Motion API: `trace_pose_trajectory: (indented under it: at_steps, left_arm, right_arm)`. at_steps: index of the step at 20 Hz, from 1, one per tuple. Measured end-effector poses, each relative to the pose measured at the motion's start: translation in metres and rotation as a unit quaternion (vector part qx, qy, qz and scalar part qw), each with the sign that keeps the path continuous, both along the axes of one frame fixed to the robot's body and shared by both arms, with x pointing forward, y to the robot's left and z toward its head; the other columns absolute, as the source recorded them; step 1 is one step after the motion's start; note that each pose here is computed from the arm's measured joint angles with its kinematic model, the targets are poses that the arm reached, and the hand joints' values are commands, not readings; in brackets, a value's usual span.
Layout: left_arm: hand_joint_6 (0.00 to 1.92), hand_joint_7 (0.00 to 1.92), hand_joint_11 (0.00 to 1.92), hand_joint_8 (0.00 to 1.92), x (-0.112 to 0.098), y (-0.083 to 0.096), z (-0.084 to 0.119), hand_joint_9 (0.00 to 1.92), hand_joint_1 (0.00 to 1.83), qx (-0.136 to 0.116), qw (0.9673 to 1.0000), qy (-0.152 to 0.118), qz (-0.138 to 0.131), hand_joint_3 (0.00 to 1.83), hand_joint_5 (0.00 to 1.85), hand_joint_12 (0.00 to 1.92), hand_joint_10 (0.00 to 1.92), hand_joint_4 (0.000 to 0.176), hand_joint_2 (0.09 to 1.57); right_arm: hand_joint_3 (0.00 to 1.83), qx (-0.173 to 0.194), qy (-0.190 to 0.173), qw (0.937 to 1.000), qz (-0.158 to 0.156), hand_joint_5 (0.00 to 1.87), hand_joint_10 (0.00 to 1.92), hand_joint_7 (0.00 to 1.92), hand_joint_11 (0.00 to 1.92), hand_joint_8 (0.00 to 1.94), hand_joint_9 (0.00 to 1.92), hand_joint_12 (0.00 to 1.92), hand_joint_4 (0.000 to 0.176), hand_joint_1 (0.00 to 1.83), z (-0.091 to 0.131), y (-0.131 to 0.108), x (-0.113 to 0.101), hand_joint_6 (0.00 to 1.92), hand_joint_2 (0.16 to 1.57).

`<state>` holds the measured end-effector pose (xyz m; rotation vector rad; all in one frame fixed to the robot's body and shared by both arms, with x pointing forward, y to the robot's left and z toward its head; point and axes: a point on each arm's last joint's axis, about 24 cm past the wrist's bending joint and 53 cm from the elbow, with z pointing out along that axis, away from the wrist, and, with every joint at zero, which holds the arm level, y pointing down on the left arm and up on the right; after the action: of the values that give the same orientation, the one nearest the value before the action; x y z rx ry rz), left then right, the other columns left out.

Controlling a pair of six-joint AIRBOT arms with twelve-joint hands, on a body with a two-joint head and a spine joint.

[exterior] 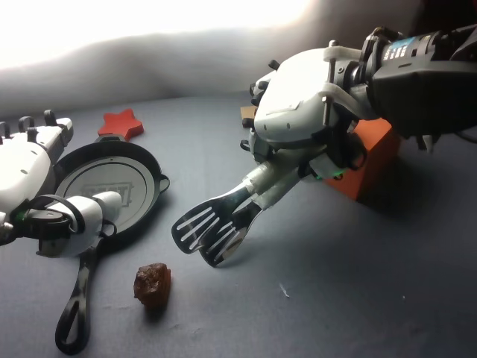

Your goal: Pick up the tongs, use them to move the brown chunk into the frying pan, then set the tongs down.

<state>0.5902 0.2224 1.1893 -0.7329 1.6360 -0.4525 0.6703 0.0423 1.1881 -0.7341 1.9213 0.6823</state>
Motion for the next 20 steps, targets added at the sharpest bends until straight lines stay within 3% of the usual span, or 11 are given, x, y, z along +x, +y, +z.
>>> trace_pose_trajectory:
  at_steps: [6, 11, 14, 17, 20]
  left_arm:
    - [0.0, 0.07, 0.0, 0.0, -0.003, 0.001, -0.003, 0.05, 0.29, -0.004, 0.9999, 0.008, 0.007, 0.0, 0.01, 0.21, 0.0, 0.024, 1.32]
    - [0.0, 0.06, 0.0, 0.0, -0.003, 0.003, -0.004, 0.06, 0.24, -0.005, 0.9999, 0.008, 0.01, 0.0, 0.0, 0.26, 0.0, 0.026, 1.32]
    - [0.01, 0.08, 0.0, 0.0, -0.004, 0.003, -0.004, 0.08, 0.31, -0.005, 0.9999, 0.008, 0.011, 0.0, 0.03, 0.35, 0.01, 0.02, 1.31]
    - [0.0, 0.05, 0.0, 0.0, -0.004, 0.003, -0.004, 0.05, 0.27, -0.005, 0.9999, 0.008, 0.01, 0.0, 0.01, 0.25, 0.0, 0.021, 1.31]
    - [0.0, 0.08, 0.0, 0.0, -0.004, 0.003, -0.004, 0.07, 0.25, -0.006, 0.9999, 0.008, 0.011, 0.0, 0.02, 0.32, 0.01, 0.024, 1.31]
  right_arm:
    - [0.0, 0.001, -0.004, 1.0, 0.005, 0.7, 0.5, 0.89, 0.18, 0.0, 0.63, 1.5, 0.0, 1.13, 0.003, 0.003, -0.003, 0.27, 1.17]
    - [0.0, -0.001, -0.006, 1.0, 0.007, 0.71, 0.51, 0.9, 0.19, 0.01, 0.65, 1.5, 0.0, 1.12, 0.003, 0.004, -0.003, 0.27, 1.17]
    - [0.0, 0.0, -0.006, 0.9999, 0.011, 0.71, 0.51, 0.9, 0.18, 0.01, 0.64, 1.51, 0.0, 1.12, 0.004, 0.003, -0.009, 0.28, 1.17]
    - [0.01, -0.001, -0.005, 0.9999, 0.012, 0.68, 0.51, 0.87, 0.15, 0.0, 0.61, 1.52, 0.0, 1.08, 0.005, 0.002, -0.012, 0.28, 1.19]
    - [0.01, -0.001, -0.006, 0.9999, 0.012, 0.66, 0.51, 0.86, 0.16, 0.0, 0.61, 1.5, 0.0, 1.04, 0.006, 0.0, -0.012, 0.29, 1.2]
